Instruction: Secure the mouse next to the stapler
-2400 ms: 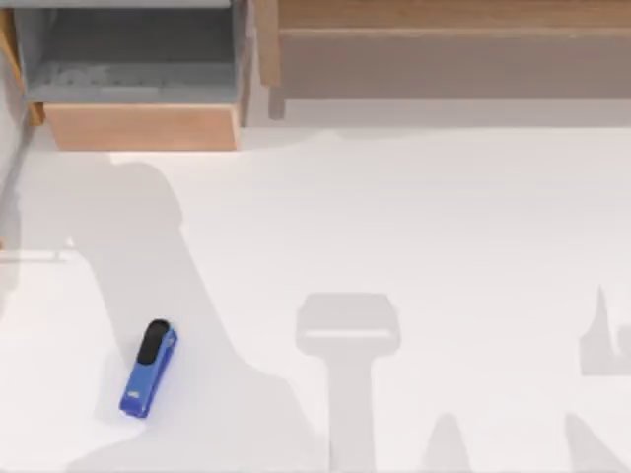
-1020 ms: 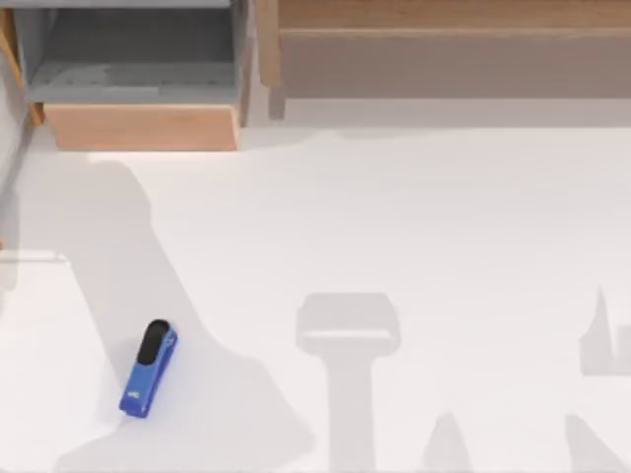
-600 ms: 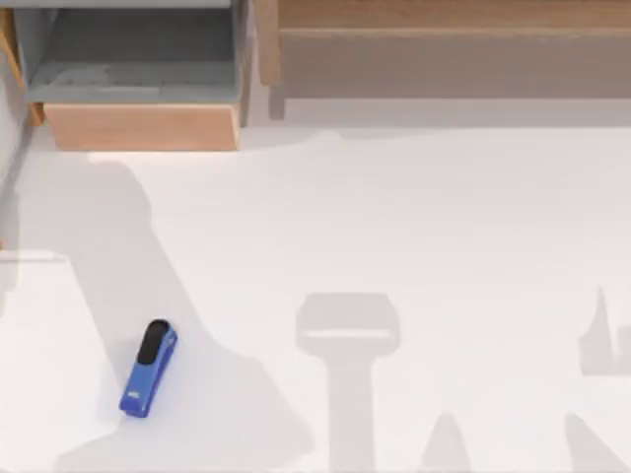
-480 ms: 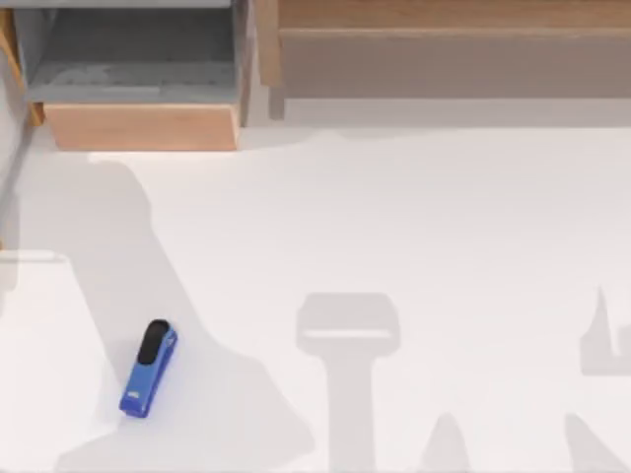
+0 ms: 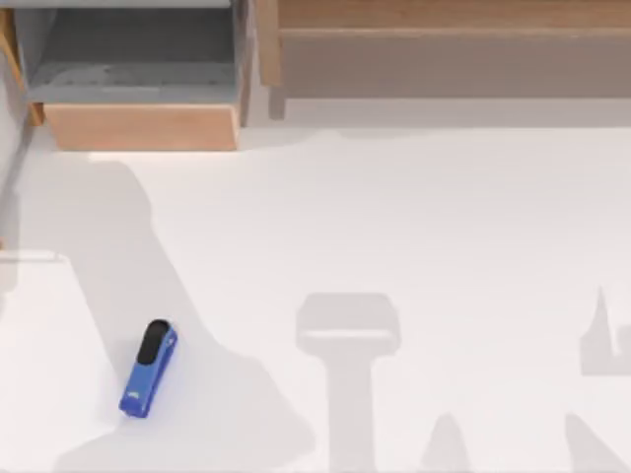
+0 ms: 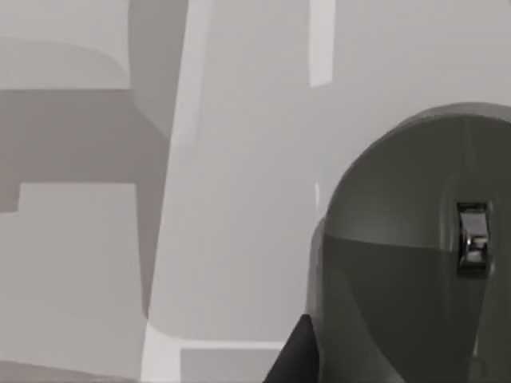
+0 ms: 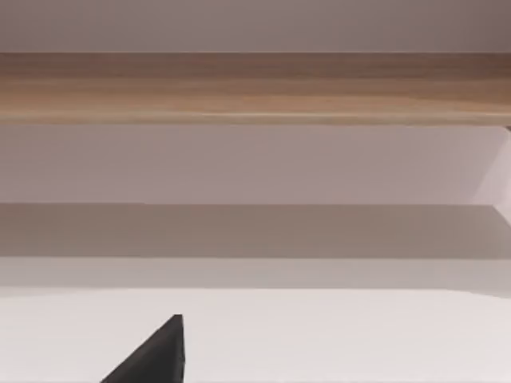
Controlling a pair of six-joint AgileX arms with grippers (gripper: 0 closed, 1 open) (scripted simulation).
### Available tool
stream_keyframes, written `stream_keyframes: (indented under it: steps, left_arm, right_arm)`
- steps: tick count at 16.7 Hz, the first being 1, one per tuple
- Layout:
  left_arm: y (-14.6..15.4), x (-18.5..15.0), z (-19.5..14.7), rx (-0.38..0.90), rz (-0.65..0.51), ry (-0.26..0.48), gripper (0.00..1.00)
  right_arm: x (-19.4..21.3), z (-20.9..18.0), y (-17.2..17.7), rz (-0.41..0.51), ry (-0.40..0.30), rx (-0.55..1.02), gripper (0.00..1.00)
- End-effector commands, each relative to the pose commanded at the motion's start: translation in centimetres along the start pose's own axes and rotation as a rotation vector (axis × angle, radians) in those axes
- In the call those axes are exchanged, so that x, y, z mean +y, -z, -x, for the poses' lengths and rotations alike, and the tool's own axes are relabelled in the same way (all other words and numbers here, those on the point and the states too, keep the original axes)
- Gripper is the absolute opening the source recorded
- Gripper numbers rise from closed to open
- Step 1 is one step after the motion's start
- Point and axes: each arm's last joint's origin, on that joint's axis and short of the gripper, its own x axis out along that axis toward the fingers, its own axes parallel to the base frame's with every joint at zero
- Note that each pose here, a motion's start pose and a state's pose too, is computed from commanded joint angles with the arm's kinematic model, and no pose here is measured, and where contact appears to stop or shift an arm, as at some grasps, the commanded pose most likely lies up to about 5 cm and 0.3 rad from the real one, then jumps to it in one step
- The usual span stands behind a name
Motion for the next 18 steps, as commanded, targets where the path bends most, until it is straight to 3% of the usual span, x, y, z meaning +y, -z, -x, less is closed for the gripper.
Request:
stream_keyframes:
  steps: [8, 13, 18]
  left_arm:
    - [0.1, 0.3, 1.2, -0.022, 0.013, -0.004, 0.00]
    - [1.2, 0.2, 6.9, -0.109, 0.062, -0.003, 0.00]
    - [3.2, -3.1, 13.5, -0.236, 0.055, 0.020, 0.00]
  right_arm:
    - [0.0, 0.0, 0.0, 0.000, 0.000, 0.000, 1.00]
    - [0.0, 0.0, 0.0, 0.000, 0.000, 0.000, 1.00]
    - [0.0, 0.0, 0.0, 0.000, 0.000, 0.000, 1.00]
